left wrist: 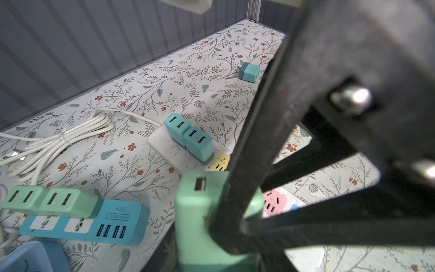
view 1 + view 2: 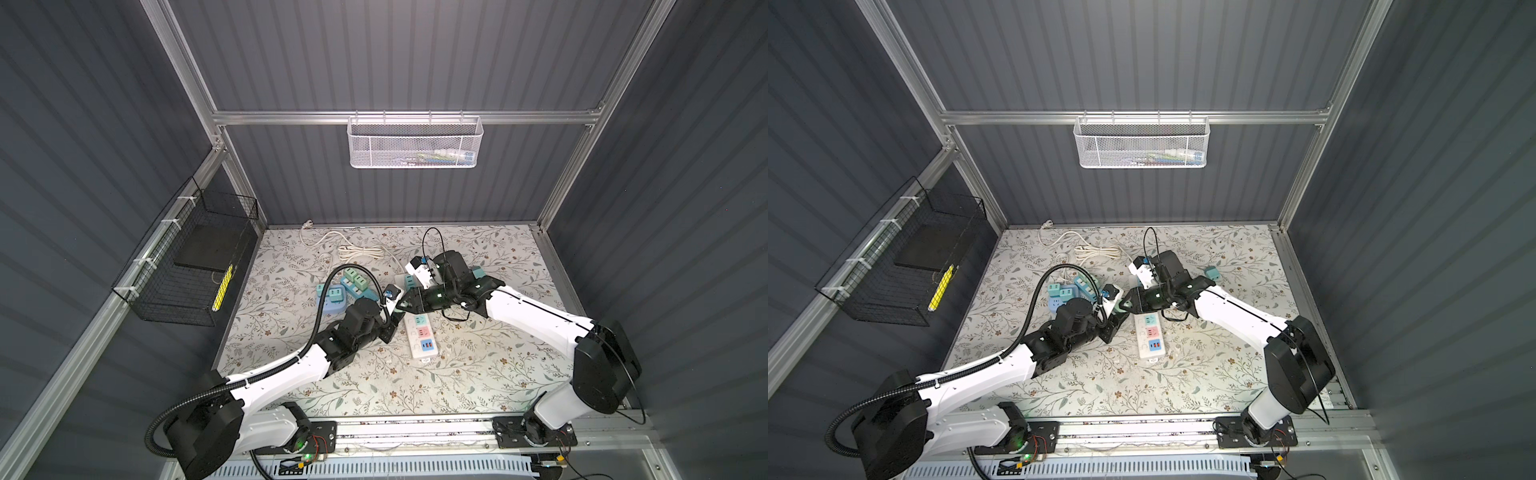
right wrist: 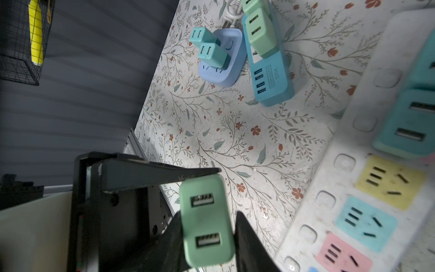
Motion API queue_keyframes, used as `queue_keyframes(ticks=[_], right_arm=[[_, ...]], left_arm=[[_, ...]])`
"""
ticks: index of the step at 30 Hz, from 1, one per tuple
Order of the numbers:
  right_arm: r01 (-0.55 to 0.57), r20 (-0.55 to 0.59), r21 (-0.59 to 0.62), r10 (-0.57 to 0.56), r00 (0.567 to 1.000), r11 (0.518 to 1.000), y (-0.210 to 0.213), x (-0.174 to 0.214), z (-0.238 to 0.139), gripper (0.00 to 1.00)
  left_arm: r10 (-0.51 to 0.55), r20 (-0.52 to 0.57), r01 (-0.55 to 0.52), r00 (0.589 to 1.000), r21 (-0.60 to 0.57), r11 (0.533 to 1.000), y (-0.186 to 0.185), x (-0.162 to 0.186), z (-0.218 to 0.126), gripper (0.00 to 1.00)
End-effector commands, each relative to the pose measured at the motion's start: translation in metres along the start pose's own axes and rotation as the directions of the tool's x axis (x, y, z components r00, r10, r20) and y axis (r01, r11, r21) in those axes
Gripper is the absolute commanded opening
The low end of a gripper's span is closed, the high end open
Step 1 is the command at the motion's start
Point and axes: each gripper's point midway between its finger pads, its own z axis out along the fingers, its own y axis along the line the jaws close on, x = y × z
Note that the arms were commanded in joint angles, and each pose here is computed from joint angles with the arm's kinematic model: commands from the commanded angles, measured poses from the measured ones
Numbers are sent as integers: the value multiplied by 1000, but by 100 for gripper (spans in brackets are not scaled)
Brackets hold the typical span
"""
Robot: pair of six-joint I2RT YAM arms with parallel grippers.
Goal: Insert the plug
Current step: 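Grasp the teal adapter with the right gripper while the left gripper holds it, then carry the teal adapter over the strip's next socket while the left gripper withdraws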
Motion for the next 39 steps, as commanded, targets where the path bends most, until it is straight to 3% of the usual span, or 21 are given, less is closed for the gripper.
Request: queue_keyframes(ticks=[1, 5, 7, 11, 12, 15, 17, 19, 24, 26, 30, 39], right_arm=[[34, 16, -34, -34, 999, 999, 15, -7, -3, 30], [44, 38, -33, -43, 998, 998, 17, -10, -6, 25], [48, 53, -24, -47, 998, 999, 16, -12, -7, 23], [56, 94, 25, -58, 994, 998, 9, -18, -11, 23], [57, 109, 50, -62, 992, 997, 5, -19, -12, 23], [74, 159, 150, -98, 982, 986, -12, -20, -13, 22], [87, 199, 235, -136, 970, 968, -25, -21, -13, 22], [80, 242, 311, -160, 957, 947, -39, -22, -13, 21], [39, 313, 457, -201, 928, 889, -69, -19, -22, 21], [22, 329, 495, -211, 921, 869, -77, -17, -24, 20], [-12, 339, 563, -217, 915, 826, -95, -15, -25, 20], [-25, 309, 596, -200, 930, 803, -111, -7, -5, 20]], left_arm=[[-14, 74, 13, 997, 14, 1000, -2, -24, -7, 25], [-31, 79, 31, 996, 0, 1000, 1, -25, -9, 37], [-56, 84, 58, 995, -32, 998, 7, -25, -10, 56], [-124, 127, 138, 984, -108, 985, 22, -29, -24, 61], [-163, 151, 186, 975, -153, 971, 32, -31, -31, 66], [-339, 295, 415, 893, -251, 875, 63, -35, -66, 78], [-443, 388, 557, 808, -259, 789, 77, -25, -86, 82], [-538, 468, 692, 701, -263, 672, 92, -5, -104, 89], [-642, 523, 823, 561, -268, 501, 105, 45, -118, 90], [-663, 527, 846, 531, -281, 454, 107, 59, -120, 90], [-675, 520, 852, 523, -309, 422, 109, 72, -119, 92], [-666, 519, 844, 536, -312, 436, 109, 65, -119, 94]])
